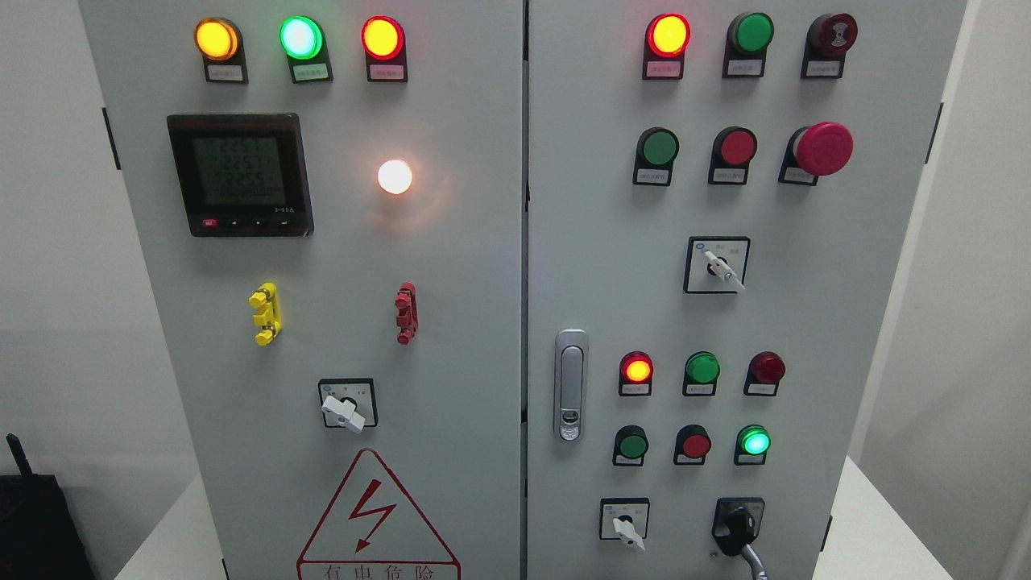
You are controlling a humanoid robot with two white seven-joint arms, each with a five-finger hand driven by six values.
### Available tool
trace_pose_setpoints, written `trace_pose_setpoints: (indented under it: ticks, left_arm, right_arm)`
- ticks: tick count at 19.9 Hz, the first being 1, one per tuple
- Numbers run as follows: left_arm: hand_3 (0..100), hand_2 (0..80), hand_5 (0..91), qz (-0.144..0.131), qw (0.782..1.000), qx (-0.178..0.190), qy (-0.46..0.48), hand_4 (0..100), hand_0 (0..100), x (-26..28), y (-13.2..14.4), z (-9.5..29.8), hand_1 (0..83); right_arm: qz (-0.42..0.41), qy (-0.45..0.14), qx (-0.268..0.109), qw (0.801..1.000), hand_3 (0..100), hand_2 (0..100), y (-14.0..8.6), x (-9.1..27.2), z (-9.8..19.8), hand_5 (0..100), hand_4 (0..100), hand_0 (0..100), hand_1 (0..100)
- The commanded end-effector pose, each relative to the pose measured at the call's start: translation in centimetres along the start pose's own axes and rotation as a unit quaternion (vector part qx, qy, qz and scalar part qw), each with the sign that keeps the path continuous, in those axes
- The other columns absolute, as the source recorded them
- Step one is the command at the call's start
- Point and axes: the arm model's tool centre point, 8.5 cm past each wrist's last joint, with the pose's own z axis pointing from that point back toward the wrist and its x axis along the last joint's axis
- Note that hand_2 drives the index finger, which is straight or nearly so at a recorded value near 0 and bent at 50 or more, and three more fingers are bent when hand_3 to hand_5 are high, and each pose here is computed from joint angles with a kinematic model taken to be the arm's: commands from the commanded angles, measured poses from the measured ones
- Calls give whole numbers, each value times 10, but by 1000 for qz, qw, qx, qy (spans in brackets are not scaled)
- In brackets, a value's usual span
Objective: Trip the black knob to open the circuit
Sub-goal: 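Release the knob and lower the right hand away from the cabinet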
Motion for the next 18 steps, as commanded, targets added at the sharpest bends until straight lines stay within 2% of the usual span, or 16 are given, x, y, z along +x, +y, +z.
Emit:
trace_pose_setpoints:
  ticks: [1,18]
  left_arm:
    - [0,0,0,2,1000,0,1,0,120,0,0,0,389]
    - [0,0,0,2,1000,0,1,0,120,0,0,0,389]
  right_arm:
    - [-2,-24,9,1000,1000,0,1,10,-5,943,1000,1000,996]
    - [9,-18,-26,999,1000,0,-32,7,-7,939,1000,1000,1000]
